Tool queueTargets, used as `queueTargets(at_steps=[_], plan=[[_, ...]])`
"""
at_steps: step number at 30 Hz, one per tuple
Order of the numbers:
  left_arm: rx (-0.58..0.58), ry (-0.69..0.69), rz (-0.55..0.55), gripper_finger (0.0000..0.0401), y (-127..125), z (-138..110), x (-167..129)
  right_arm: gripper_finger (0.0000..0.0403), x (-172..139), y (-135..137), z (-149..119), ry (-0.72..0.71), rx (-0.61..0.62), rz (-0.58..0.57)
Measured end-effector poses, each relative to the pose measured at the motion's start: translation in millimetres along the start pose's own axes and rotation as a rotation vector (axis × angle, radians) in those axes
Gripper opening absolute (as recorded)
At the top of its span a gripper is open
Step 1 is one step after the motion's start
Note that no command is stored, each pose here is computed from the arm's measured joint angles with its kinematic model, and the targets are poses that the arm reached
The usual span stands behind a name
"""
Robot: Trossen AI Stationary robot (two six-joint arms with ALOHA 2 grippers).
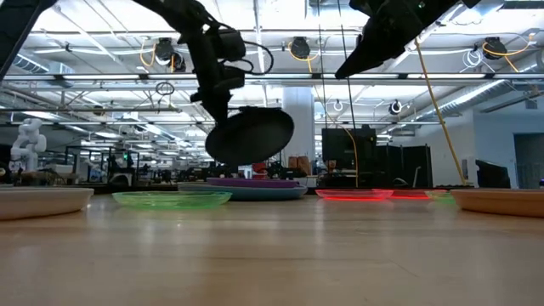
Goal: Stack plastic plates
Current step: Stack the black plate on top of the purple plate
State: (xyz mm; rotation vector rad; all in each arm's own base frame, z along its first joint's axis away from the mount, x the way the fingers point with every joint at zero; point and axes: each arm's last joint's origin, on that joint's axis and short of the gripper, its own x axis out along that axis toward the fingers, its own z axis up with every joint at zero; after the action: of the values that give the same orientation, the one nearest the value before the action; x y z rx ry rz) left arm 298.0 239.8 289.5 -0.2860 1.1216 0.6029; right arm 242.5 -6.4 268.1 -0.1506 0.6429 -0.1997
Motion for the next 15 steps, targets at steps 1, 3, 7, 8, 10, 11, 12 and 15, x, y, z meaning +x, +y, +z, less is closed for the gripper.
queueTargets(at_steps=[1,3,7,8,10,11,12,15], plan=[[0.003,0.013,0.0,0.0024,0,0,5,0.0093,0,0,0,0.004,0.006,0.001],[0.006,0.031,-0.001,0.0024,-1,1,15,0.0093,0,0,-1,0.012,0.012,0.001],[0.008,0.057,-0.002,0.0025,-2,1,28,0.0093,0,0,-3,0.027,0.008,0.002],[0.008,0.063,-0.002,0.0025,-2,1,30,0.0093,0,0,-3,0.027,0.008,0.002],[0.008,0.066,0.001,0.0025,-2,1,31,0.0093,0,0,-3,0.027,0.008,0.002],[0.011,0.061,0.002,0.0025,-2,1,31,0.0093,0,0,-3,0.027,0.008,0.002],[0.013,0.05,0.003,0.0025,-2,2,30,0.0093,0,0,-3,0.027,0.008,0.002],[0.024,0.04,0.006,0.0025,-1,3,30,0.0093,0,0,-3,0.027,0.008,0.002]])
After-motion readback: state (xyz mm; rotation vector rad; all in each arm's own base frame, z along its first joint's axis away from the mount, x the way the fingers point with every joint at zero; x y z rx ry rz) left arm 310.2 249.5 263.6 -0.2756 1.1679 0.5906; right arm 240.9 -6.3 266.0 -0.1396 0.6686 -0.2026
